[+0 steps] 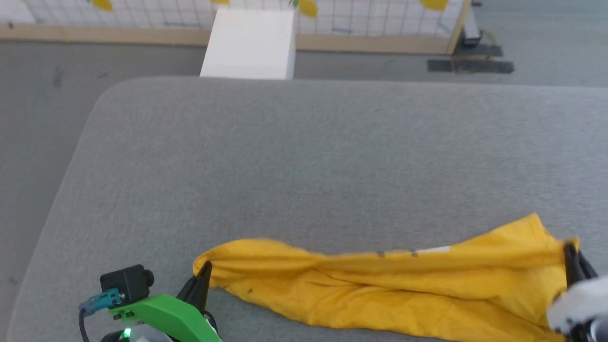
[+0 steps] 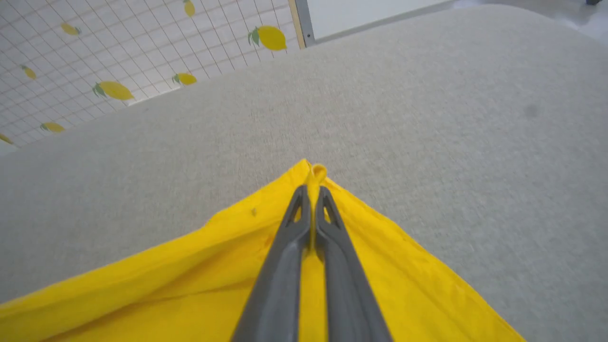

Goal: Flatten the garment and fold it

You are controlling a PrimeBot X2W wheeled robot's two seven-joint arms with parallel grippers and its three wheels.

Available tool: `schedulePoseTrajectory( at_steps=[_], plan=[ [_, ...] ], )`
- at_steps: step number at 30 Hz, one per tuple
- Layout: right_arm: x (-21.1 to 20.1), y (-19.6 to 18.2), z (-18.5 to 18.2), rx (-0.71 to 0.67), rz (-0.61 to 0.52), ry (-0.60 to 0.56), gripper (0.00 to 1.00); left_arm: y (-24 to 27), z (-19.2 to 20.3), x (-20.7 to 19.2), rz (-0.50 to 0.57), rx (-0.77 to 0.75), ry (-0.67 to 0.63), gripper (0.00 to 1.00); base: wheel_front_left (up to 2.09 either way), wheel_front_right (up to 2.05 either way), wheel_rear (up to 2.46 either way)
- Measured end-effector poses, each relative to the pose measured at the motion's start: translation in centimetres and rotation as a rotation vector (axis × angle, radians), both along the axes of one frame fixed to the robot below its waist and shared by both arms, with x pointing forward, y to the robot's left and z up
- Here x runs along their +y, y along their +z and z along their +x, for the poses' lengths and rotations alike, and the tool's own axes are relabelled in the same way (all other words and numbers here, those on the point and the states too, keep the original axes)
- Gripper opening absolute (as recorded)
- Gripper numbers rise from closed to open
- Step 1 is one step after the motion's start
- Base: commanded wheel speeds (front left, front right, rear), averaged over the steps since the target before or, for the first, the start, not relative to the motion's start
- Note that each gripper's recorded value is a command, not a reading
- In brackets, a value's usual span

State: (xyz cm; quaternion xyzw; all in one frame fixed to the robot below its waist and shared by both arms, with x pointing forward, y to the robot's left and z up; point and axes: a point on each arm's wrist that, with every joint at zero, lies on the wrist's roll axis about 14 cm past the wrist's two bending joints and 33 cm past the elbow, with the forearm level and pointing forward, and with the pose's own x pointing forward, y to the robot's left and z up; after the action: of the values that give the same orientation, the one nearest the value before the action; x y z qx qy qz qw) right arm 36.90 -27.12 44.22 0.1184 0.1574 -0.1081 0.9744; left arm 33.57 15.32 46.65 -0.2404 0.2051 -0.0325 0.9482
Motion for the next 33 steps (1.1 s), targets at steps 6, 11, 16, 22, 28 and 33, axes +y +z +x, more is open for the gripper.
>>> schedulePoseTrajectory(
  at_steps=[6,11,16,22,28,33],
  plan=[
    [-0.7,0.3,-4.7,0.019,0.029,-0.024,0.00,1.6,0.4,-1.0,0.014,-0.078,-0.022,0.00,0.00,0.00,0.00],
    [-0.9,2.7,-6.0,-0.018,-0.011,-0.019,0.00,4.2,1.7,-1.5,0.039,-0.185,-0.049,0.00,0.00,0.00,0.00],
    [-0.7,7.1,-5.2,-0.076,-0.118,0.031,0.00,10.2,4.7,-2.8,0.097,-0.381,-0.143,0.00,0.00,0.00,0.00],
    [-0.8,13.8,-1.7,-0.138,-0.332,0.148,0.00,17.9,7.9,-5.5,0.061,-0.585,-0.252,0.00,0.00,0.00,0.00],
    [0.1,19.2,3.7,-0.154,-0.528,0.253,0.00,23.7,12.6,-6.3,0.129,-0.719,-0.286,0.00,0.00,0.00,0.00],
    [0.5,22.5,9.2,-0.173,-0.587,0.269,0.00,27.7,17.4,-5.9,0.217,-0.813,-0.251,0.00,0.00,0.00,0.00]
  ],
)
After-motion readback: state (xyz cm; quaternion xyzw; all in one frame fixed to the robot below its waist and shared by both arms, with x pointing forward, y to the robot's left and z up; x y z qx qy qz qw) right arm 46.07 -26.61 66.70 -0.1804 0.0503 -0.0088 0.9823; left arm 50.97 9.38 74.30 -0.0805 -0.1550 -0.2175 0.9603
